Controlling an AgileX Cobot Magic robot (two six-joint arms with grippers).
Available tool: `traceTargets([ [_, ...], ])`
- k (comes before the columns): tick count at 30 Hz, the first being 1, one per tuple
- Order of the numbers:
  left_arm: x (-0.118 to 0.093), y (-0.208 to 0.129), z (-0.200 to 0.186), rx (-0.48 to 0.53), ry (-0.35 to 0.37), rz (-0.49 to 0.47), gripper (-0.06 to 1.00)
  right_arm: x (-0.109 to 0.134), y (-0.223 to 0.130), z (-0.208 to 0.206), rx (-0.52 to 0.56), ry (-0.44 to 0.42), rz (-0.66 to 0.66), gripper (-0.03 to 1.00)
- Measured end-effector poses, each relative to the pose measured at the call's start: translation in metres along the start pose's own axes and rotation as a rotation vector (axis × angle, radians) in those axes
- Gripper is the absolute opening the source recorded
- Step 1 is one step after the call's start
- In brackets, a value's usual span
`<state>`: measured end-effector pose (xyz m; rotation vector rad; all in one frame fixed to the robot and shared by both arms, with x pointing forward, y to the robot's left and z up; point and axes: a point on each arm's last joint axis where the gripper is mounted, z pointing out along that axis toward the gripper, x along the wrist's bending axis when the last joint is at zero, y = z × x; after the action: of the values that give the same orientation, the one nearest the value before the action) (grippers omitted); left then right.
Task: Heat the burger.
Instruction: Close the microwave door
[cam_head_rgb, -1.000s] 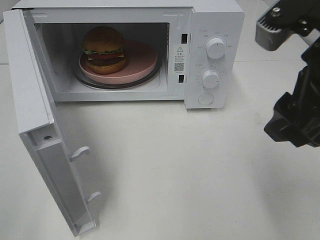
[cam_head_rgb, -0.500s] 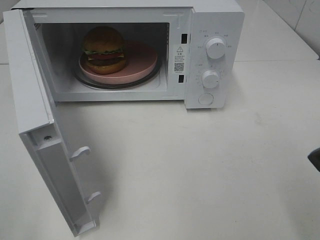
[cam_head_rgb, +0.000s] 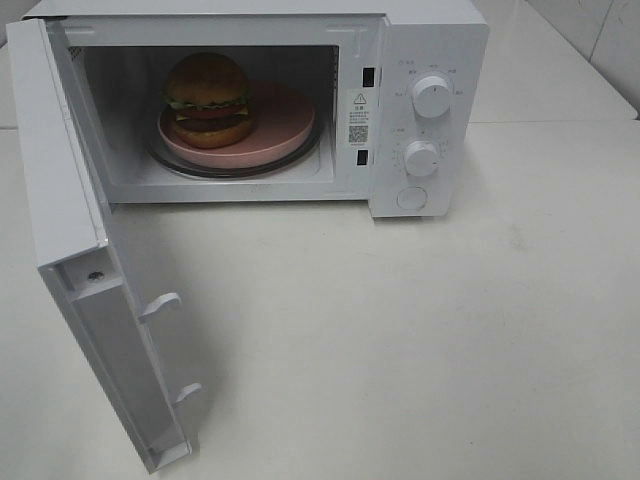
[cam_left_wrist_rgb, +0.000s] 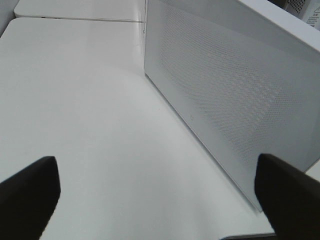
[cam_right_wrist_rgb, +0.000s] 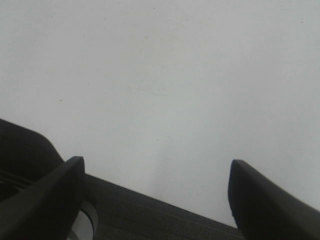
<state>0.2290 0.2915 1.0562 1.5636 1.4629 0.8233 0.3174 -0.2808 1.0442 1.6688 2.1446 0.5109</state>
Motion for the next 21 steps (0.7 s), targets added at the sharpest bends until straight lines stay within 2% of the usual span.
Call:
traceTargets([
  [2, 0.0, 0.0, 0.0, 0.0, 0.0, 0.0, 0.97, -0.002, -0.003, -0.001, -0.015, -0.006, 0.015, 0.76],
  [4, 0.0, 0.0, 0.0, 0.0, 0.0, 0.0, 0.97, -0.008, -0.02, -0.009, -0.094, -0.038, 0.081, 0.76],
  [7, 0.0, 0.0, 0.0, 0.0, 0.0, 0.0, 0.97, -0.009, -0.024, -0.012, -0.122, -0.045, 0.091, 0.76],
  [8, 0.0, 0.0, 0.0, 0.0, 0.0, 0.0, 0.97, -0.011, -0.031, -0.017, -0.179, -0.062, 0.107, 0.76],
  [10, 0.0, 0.0, 0.0, 0.0, 0.0, 0.0, 0.97, -0.011, -0.034, -0.02, -0.204, -0.066, 0.109, 0.76],
  [12, 0.0, 0.0, 0.0, 0.0, 0.0, 0.0, 0.97, -0.011, -0.045, -0.031, -0.313, -0.089, 0.136, 0.76],
  [21, 0.0, 0.0, 0.0, 0.0, 0.0, 0.0, 0.97, -0.007, -0.065, -0.042, -0.452, -0.108, 0.178, 0.76],
])
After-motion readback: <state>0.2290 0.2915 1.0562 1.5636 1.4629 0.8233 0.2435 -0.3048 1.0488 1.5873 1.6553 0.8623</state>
